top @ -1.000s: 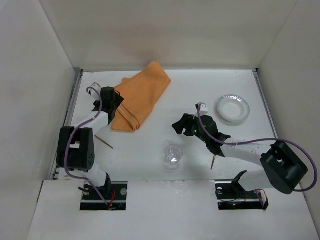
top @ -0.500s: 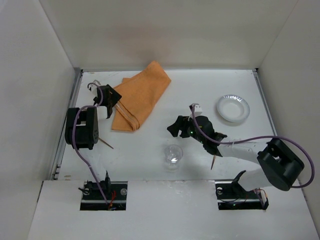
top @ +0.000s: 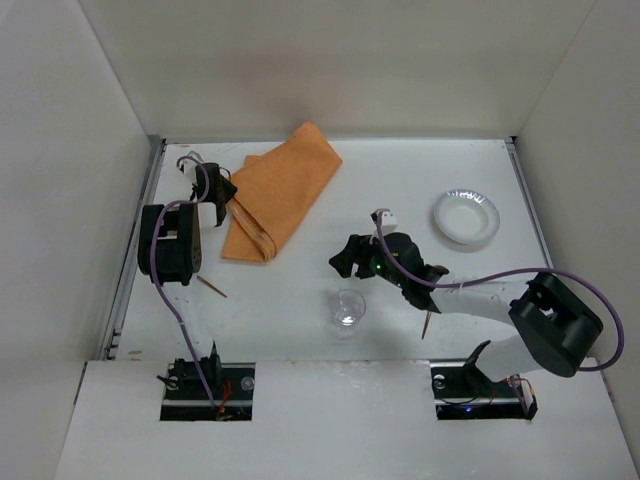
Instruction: Set the dinner table for one person
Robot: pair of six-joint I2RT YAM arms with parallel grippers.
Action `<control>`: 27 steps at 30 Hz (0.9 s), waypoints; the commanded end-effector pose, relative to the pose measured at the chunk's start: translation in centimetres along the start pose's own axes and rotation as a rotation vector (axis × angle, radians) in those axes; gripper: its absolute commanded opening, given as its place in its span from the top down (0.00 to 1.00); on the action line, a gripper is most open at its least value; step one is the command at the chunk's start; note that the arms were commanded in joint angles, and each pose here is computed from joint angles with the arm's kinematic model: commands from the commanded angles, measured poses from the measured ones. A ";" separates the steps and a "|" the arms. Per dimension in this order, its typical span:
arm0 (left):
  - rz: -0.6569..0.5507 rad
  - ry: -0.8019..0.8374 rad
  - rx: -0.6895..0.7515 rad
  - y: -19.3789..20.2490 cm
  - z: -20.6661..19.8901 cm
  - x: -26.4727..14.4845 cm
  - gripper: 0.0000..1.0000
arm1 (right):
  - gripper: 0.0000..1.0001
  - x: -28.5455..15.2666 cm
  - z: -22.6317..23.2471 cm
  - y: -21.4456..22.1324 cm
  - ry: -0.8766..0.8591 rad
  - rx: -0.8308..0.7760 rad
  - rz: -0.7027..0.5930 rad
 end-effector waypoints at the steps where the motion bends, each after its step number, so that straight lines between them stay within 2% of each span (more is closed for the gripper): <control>1: -0.082 0.013 0.024 -2.6 -1.8 -0.9 0.77 | 0.24 0.3 1.7 -2.2 -0.052 -0.021 -0.061; 3: -0.105 0.012 0.031 -3.2 -2.3 -1.9 0.83 | 0.24 0.3 1.7 -2.3 -0.053 -0.023 -0.068; 10: -0.225 0.073 0.050 -6.1 -5.8 -7.2 0.90 | 0.24 0.5 1.9 -2.1 -0.057 -0.017 -0.062; 16: -0.240 0.216 0.086 -5.5 -11.3 -11.9 0.95 | 0.24 -0.5 1.3 -3.1 -0.039 -0.002 -0.107; 20: -0.217 0.388 0.089 -2.9 -17.0 -17.3 0.95 | 0.23 -1.6 -1.5 -4.8 0.075 0.055 -0.193; 24: -0.173 0.589 0.080 1.5 -22.8 -23.3 0.94 | 0.23 -3.1 -5.3 -6.2 0.217 0.118 -0.276; 27: -0.112 0.703 0.069 5.4 -26.2 -26.1 0.93 | 0.22 -4.4 -7.7 -6.8 0.302 0.178 -0.324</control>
Point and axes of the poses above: each gripper's point midway between its finger pads, its own x axis out along the fingers, its own z axis along the line the jaws close on, y = z × x, the point moved 2 cm from there along -x, back along the fingers, and after that the axes turned 4 degrees about -x, right-handed, at the moved point
